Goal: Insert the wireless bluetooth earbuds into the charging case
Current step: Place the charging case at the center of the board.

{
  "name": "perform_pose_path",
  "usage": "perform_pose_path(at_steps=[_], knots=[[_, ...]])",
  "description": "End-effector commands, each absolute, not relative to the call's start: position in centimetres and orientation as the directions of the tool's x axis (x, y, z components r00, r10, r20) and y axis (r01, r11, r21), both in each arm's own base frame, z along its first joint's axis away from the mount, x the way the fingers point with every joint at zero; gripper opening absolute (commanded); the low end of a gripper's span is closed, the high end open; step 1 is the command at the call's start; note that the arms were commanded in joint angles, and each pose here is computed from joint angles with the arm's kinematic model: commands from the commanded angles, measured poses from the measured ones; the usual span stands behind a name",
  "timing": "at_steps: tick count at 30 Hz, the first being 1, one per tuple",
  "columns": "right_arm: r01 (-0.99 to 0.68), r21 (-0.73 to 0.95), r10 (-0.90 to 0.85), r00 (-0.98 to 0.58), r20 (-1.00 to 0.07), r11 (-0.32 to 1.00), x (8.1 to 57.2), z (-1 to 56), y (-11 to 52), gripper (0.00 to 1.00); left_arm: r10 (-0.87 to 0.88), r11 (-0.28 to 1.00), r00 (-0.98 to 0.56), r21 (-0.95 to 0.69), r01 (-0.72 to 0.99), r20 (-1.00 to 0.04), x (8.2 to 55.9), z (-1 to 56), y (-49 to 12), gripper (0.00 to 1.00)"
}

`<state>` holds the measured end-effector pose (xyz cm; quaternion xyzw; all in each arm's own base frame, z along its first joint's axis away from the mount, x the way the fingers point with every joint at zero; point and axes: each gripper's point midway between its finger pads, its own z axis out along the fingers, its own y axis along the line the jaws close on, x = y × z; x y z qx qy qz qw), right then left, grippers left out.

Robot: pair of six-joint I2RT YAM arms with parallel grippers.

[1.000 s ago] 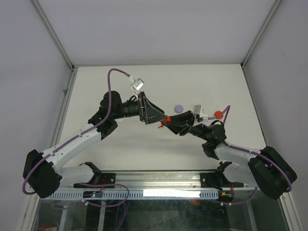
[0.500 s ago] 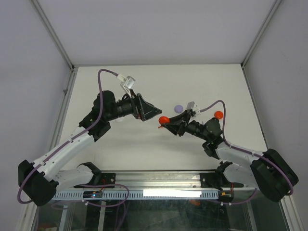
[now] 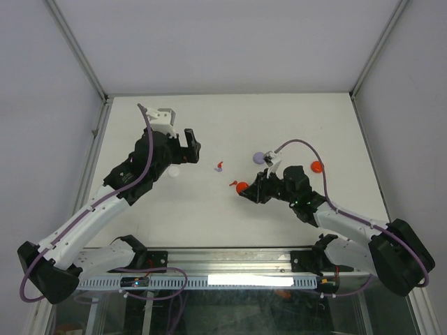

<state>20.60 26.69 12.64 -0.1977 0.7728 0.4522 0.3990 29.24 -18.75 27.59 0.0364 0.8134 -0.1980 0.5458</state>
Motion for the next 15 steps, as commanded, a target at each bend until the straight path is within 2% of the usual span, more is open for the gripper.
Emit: perform_pose_path(at_steps=[1, 7, 15], knots=[[-0.527, 0.638, 0.067, -0.740, -0.670, 0.562, 19.3, 10.7, 25.9, 0.01, -0.054, 0.993, -0.313, -0.082, 0.079, -0.948, 30.8, 27.2, -13.4, 0.99], [-0.421, 0.679, 0.025, -0.840, -0.543, 0.602, 17.9, 7.2, 25.9, 0.03, -0.040, 0.997, -0.349, -0.058, 0.042, -0.936, 31.6, 24.3, -13.0, 0.99], [-0.348, 0.678, -0.029, -0.900, -0.435, 0.648, 17.2, 4.1, 26.2, 0.12, -0.057, 0.998, -0.432, -0.056, -0.016, -0.900, 31.9, 21.6, -11.9, 0.99]])
